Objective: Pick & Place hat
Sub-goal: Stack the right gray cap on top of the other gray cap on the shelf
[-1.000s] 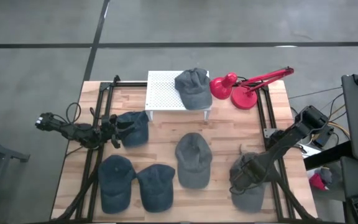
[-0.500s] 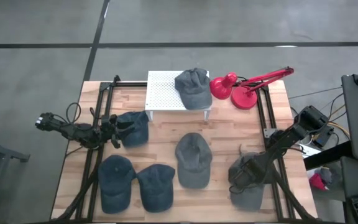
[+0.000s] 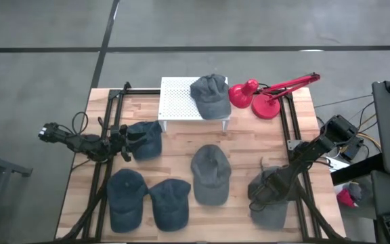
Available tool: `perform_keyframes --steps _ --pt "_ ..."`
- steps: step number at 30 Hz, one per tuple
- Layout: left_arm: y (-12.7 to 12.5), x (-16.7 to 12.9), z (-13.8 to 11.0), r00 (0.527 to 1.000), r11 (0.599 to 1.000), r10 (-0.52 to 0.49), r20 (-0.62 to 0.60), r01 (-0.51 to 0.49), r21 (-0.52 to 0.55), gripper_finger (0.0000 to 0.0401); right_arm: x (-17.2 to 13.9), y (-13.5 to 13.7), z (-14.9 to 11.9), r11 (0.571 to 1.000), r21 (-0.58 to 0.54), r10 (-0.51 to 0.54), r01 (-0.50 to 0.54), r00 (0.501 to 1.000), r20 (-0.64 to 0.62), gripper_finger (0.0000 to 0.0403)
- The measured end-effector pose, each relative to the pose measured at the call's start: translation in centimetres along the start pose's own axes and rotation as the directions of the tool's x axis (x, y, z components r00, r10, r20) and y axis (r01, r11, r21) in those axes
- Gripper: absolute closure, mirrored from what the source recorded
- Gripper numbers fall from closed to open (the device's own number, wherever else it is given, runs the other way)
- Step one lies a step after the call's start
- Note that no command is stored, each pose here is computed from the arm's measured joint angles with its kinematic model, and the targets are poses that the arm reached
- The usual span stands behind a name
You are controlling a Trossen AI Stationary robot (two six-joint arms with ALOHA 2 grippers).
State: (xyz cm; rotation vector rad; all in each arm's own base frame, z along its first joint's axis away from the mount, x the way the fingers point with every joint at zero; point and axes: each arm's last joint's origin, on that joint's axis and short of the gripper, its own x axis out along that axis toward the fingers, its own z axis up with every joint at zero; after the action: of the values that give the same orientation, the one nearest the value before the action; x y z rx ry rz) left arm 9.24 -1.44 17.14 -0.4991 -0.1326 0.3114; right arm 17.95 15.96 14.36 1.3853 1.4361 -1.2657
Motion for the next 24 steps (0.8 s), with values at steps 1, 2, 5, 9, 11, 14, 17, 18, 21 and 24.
perform_keyframes --steps 1,2,5,9,11,14,17,18,21,24 --pt "0.0 0.0 0.0 1.0 1.0 0.0 0.0 0.0 0.0 0.0197 0.0 0.0 0.0 1.0 -0.005 0.0 0.0 1.0 0.0 0.0222" --pt "0.0 0.0 0.0 1.0 1.0 0.0 0.0 0.0 0.0 0.0197 0.0 0.0 0.0 1.0 -0.009 0.002 -0.002 1.0 0.0 0.0233" --pt "0.0 0.0 0.0 1.0 1.0 0.0 0.0 0.0 -0.001 0.0197 0.0 0.0 0.0 1.0 -0.013 0.004 -0.004 1.0 -0.001 0.0265" --pt "0.0 0.0 0.0 1.0 1.0 0.0 0.0 0.0 -0.007 0.0197 0.0 0.1 0.0 1.0 -0.02 0.007 -0.007 1.0 -0.003 0.0309" --pt "0.0 0.0 0.0 1.0 1.0 -0.001 0.0 0.001 -0.008 0.0197 0.0 0.1 -0.1 1.0 -0.026 0.008 -0.008 1.0 -0.004 0.0331" --pt "0.0 0.0 0.0 1.0 1.0 -0.001 -0.001 0.001 -0.008 0.0197 -0.3 0.2 -0.3 0.998 -0.051 0.021 -0.022 1.0 -0.006 0.0363" --pt "0.0 0.0 0.0 1.0 1.0 -0.002 -0.001 0.002 -0.008 0.0197 -0.7 0.5 -0.6 0.996 -0.071 0.056 -0.055 0.998 0.001 0.0388" --pt "0.0 0.0 0.0 1.0 1.0 -0.002 -0.001 0.002 -0.008 0.0197 -0.9 0.6 -0.8 0.994 -0.079 0.07 -0.069 0.998 0.004 0.0389" --pt "0.0 0.0 0.0 1.0 1.0 -0.003 -0.001 0.003 -0.008 0.0197 -1.4 0.9 -1.2 0.992 -0.092 0.089 -0.089 0.996 -0.006 0.039" --pt "0.0 0.0 0.0 1.0 1.0 -0.003 -0.001 0.003 -0.008 0.0197 -2.1 1.1 -1.6 0.99 -0.105 0.099 -0.098 0.995 0.001 0.0391"
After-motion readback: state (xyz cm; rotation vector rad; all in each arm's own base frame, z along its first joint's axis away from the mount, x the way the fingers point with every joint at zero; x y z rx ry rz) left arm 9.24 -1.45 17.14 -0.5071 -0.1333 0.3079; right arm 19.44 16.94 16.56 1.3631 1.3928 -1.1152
